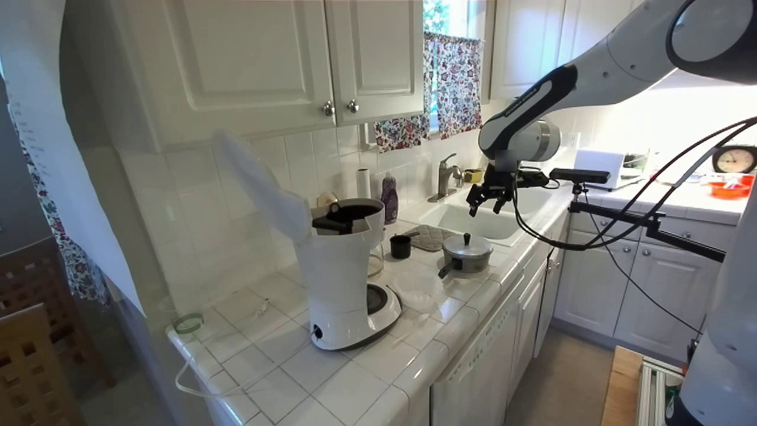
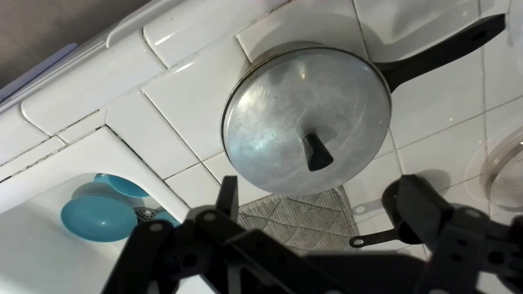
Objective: Take the lid off the pot
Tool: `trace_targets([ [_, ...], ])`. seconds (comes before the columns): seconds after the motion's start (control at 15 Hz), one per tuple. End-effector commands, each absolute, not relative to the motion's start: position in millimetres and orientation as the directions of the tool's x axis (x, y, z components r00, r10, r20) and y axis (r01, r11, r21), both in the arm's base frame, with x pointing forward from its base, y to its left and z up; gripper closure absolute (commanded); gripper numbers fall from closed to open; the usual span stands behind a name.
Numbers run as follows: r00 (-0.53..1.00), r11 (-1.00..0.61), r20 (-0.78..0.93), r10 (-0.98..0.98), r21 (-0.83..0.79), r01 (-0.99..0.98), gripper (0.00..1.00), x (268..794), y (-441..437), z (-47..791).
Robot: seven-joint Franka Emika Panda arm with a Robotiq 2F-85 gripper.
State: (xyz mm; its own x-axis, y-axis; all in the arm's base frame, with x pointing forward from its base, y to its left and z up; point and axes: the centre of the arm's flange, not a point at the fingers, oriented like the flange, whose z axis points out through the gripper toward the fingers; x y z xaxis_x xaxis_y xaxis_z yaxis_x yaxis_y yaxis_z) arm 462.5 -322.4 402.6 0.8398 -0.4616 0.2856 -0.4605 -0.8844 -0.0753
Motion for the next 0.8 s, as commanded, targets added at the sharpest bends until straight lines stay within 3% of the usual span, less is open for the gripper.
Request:
trace_targets([
  [0.0, 0.832, -0.877, 0.293, -0.472, -0.057, -0.477, 0.0, 460, -325, 402],
  [0.73, 0.852, -0.893, 0.298, -0.43, 0.001, -0.45, 0.0, 480, -348, 369],
])
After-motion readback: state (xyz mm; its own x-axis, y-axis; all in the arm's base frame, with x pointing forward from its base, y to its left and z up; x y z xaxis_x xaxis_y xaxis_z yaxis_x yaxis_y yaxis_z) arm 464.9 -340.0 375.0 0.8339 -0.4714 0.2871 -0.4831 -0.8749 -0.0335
